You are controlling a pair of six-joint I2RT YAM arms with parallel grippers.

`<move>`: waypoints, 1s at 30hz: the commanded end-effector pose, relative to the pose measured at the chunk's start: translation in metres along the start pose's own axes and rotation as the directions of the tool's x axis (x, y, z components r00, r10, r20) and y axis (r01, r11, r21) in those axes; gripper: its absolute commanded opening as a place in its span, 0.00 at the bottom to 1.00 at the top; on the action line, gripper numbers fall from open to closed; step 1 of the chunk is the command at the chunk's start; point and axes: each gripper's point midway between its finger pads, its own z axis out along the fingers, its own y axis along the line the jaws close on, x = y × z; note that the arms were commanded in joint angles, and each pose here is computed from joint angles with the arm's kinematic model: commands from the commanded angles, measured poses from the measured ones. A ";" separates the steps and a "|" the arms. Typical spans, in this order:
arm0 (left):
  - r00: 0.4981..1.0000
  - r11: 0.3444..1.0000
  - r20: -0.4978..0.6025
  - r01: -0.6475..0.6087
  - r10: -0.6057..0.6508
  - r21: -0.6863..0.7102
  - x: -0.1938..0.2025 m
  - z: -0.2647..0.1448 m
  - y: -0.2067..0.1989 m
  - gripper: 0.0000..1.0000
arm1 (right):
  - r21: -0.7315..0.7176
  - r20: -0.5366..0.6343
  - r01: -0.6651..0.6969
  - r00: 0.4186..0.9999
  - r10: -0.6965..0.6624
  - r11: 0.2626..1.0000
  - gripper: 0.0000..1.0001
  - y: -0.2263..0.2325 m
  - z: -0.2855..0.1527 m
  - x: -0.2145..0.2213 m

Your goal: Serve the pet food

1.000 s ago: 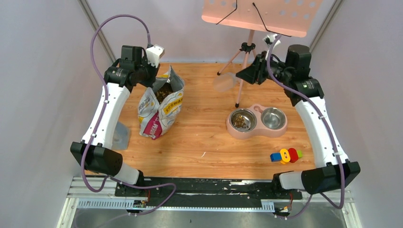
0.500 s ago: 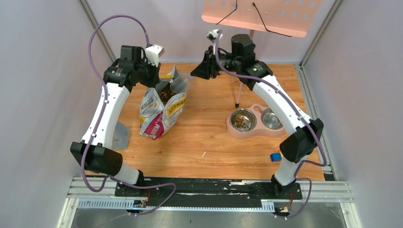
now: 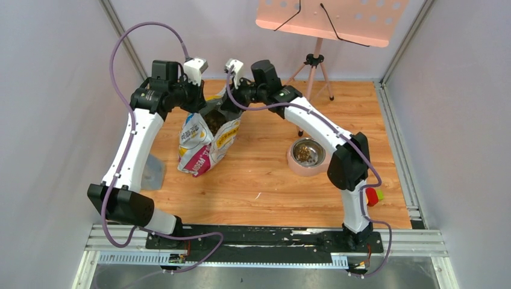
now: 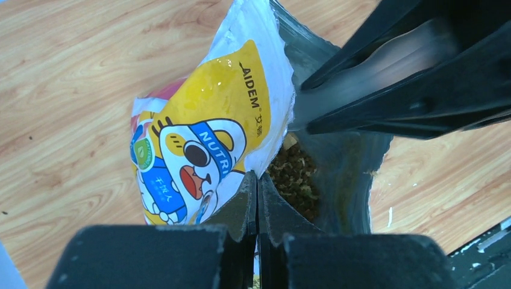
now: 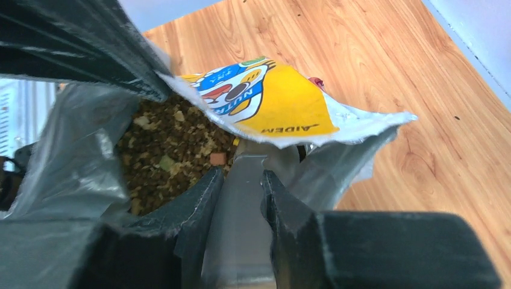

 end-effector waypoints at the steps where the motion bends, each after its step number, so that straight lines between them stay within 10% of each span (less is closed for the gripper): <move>1: 0.980 1.000 0.197 -0.008 0.003 0.020 -0.047 -0.018 -0.011 0.00 | 0.115 0.057 0.134 0.988 -0.141 0.984 0.00 -0.023 0.020 -0.018; 21: 0.981 0.994 0.184 0.077 -0.063 -0.074 -0.040 -0.009 0.008 0.00 | -0.100 -0.214 0.033 0.975 -0.054 0.994 0.00 0.059 0.073 0.121; 30: 0.982 0.995 0.184 0.067 -0.053 -0.068 -0.045 -0.003 0.010 0.00 | -0.244 -0.215 -0.263 0.953 0.212 0.933 0.00 0.091 0.056 0.081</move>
